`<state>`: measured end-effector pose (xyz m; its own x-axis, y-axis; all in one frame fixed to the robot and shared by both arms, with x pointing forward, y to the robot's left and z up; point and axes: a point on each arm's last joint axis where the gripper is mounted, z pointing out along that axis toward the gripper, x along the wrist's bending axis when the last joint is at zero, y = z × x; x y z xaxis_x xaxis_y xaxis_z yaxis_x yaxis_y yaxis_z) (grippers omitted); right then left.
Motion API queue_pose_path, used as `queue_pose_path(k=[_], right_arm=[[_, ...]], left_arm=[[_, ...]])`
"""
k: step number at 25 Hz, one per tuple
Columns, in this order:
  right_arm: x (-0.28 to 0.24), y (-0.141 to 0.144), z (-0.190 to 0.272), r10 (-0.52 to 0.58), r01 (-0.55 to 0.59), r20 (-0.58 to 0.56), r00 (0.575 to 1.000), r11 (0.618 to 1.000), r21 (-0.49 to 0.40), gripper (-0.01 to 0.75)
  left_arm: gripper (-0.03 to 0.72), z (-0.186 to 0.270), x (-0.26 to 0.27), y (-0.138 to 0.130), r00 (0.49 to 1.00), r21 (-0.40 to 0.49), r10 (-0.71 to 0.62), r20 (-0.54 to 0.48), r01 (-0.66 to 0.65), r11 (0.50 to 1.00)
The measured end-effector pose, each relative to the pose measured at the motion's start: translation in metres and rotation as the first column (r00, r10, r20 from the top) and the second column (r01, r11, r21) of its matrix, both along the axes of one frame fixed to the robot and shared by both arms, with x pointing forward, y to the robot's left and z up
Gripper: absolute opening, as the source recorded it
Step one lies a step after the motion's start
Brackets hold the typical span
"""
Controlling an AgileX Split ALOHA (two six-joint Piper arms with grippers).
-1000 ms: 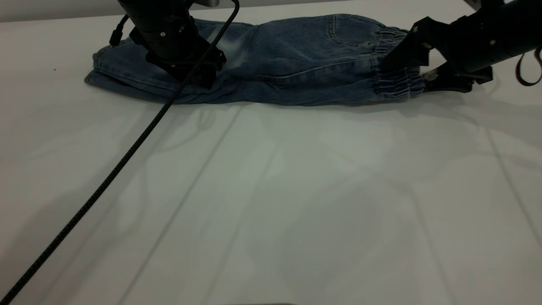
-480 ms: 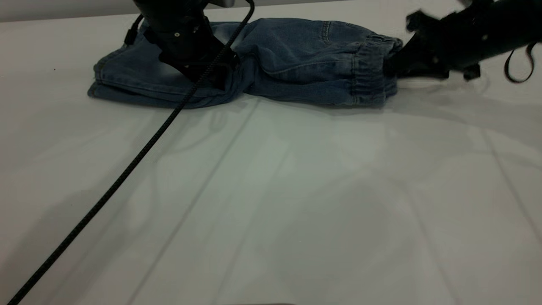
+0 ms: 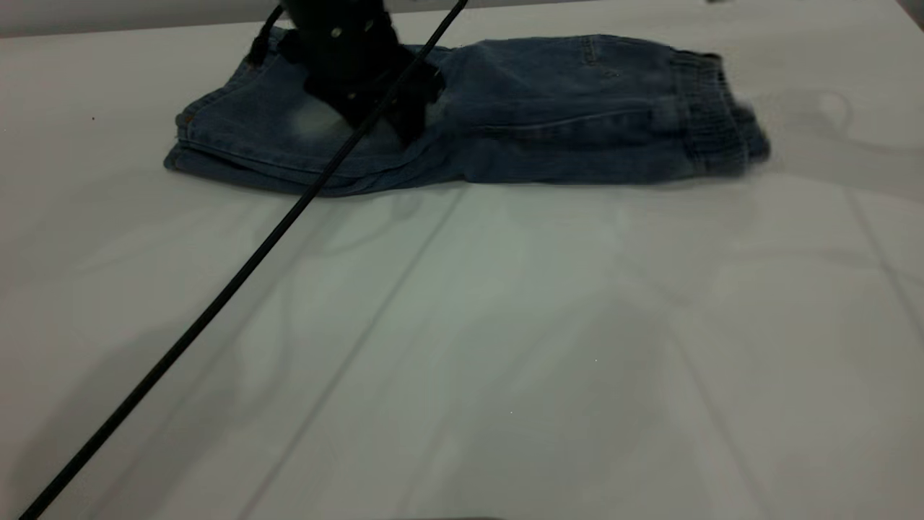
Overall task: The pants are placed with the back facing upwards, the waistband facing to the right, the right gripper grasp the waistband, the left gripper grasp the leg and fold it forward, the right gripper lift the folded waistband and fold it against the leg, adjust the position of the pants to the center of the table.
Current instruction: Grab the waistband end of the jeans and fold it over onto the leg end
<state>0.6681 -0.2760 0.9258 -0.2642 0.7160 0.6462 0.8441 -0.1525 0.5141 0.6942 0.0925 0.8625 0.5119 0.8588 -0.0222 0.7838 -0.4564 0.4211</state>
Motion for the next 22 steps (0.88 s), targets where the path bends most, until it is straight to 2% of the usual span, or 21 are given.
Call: queue_pose_path(k=[4,7,10,16,19,22], right_arm=[[0.002,0.001,0.011,0.021,-0.021,0.000,1.000,1.000,0.010,0.029],[0.000,0.001,0.005,0.030,-0.030,-0.035,0.999,1.000,0.000,0.074],[0.001,0.004,-0.010,0.026,-0.026,-0.075,0.997,1.000,-0.005,0.201],[0.008,0.006,-0.060,-0.056,0.046,-0.148,0.987,0.997,-0.070,0.583],[0.011,0.001,-0.067,-0.106,0.091,-0.136,0.985,0.989,-0.113,0.671],[0.013,-0.002,-0.067,-0.132,0.115,-0.118,0.984,0.984,-0.138,0.672]], left_arm=[[0.456,0.005,-0.003,-0.012,1.000,-0.036,0.000,-0.011,-0.001,0.999],[0.456,0.005,-0.004,-0.013,1.000,-0.040,-0.001,-0.015,0.001,0.999],[0.456,0.005,-0.004,-0.013,1.000,-0.039,-0.001,-0.019,0.000,0.999],[0.456,0.004,-0.005,-0.013,1.000,-0.035,-0.004,-0.031,0.002,0.999],[0.456,0.004,-0.005,-0.013,0.999,-0.035,-0.004,-0.032,0.003,0.999],[0.456,0.004,-0.005,-0.013,1.000,-0.036,-0.003,-0.029,0.002,0.999]])
